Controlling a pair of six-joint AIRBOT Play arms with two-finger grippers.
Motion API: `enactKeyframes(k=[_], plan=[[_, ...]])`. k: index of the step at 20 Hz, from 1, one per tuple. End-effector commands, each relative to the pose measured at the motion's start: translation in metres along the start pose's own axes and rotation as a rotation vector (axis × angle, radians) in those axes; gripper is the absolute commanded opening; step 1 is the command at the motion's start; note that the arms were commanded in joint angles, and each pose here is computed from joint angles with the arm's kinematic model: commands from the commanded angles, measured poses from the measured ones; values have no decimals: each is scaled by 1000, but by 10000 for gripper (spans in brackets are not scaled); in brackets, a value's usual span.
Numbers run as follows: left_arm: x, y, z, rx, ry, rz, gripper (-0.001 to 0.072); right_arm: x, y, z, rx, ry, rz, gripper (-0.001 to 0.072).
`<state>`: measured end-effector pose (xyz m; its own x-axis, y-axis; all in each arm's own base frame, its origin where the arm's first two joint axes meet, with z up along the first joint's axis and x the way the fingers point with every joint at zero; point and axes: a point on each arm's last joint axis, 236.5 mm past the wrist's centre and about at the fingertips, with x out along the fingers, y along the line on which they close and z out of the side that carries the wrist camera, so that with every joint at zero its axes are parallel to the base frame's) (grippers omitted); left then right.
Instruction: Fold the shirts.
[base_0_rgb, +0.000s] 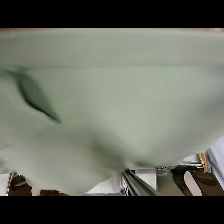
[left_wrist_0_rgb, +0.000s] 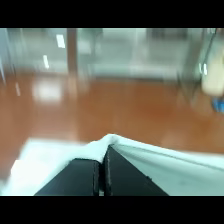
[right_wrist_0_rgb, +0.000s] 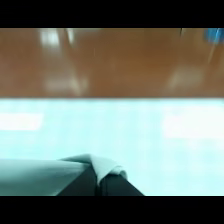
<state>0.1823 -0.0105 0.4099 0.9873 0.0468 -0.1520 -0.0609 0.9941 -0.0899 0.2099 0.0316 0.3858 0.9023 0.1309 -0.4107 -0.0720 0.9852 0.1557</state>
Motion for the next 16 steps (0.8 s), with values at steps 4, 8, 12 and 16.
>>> enactKeyframes(k=[4, 8, 12, 16], plan=[[141, 28, -161, -234, 384, -93, 25, 150, -26, -75, 146, 234, 77, 27], [227, 50, -211, -338, 443, -58, 25, 262, -50, -105, 233, 330, 110, 27], [310, 29, -265, -349, 526, -82, 25, 380, -64, -130, 406, 341, 176, 27], [374, 11, -319, -410, 697, -104, 26, 463, -72, -162, 535, 469, 223, 27]])
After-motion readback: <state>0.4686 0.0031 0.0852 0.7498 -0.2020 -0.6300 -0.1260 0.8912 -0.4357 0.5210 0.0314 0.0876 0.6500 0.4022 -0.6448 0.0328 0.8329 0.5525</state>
